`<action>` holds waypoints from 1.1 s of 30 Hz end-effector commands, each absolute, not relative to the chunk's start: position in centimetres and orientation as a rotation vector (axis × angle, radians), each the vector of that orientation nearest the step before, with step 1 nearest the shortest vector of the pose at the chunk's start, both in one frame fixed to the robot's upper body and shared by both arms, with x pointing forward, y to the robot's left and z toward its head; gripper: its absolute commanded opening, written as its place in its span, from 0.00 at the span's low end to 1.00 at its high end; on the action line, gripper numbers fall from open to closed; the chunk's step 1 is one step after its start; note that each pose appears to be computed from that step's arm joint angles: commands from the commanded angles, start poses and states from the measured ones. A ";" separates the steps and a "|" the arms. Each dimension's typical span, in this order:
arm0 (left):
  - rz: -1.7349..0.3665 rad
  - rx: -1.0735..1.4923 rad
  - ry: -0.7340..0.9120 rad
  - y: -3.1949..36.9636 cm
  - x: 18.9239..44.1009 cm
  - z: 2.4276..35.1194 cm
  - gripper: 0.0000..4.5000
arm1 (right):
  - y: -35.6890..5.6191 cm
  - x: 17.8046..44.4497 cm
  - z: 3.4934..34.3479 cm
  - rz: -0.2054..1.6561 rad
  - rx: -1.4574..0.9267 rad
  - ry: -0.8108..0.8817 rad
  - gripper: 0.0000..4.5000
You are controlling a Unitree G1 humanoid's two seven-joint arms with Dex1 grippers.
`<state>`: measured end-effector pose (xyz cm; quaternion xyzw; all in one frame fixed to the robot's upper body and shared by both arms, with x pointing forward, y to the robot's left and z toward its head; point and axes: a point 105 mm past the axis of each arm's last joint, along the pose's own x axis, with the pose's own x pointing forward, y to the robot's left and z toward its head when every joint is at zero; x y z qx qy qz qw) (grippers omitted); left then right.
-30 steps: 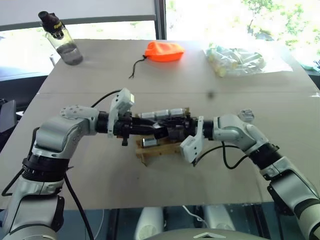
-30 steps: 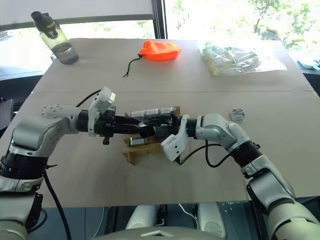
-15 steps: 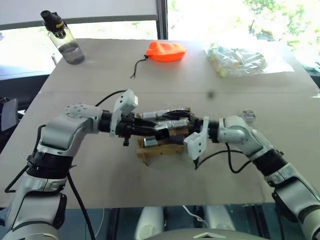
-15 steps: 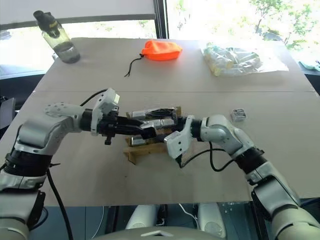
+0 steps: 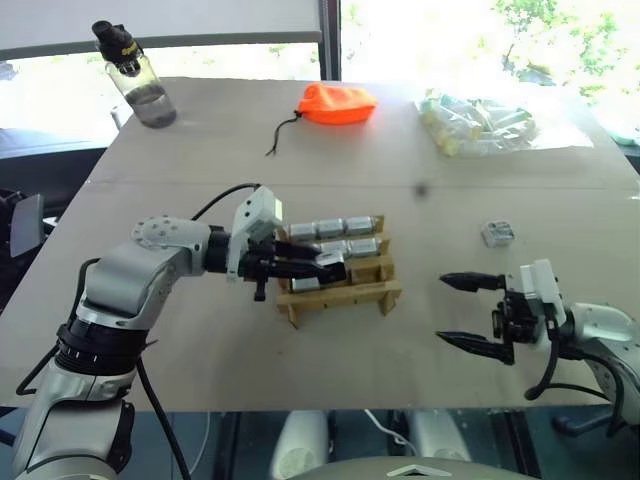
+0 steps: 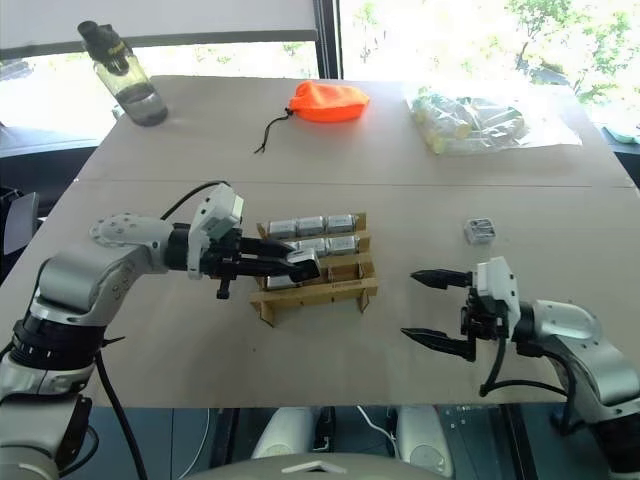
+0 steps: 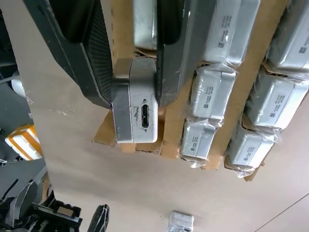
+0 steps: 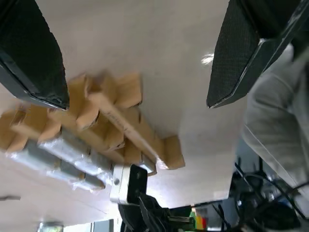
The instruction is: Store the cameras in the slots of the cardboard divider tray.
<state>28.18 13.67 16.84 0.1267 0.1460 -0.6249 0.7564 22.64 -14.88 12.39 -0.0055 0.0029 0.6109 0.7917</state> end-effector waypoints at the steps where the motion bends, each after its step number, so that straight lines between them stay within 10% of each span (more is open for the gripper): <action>1: -1.363 0.329 0.281 13.9 27.8 16.9 0.15 | -17.6 21.4 12.7 1.311 0.045 -0.081 1.00; 33: -1.410 0.526 0.258 11.8 27.8 14.2 0.15 | -19.6 22.6 12.8 1.195 -0.016 -0.150 1.00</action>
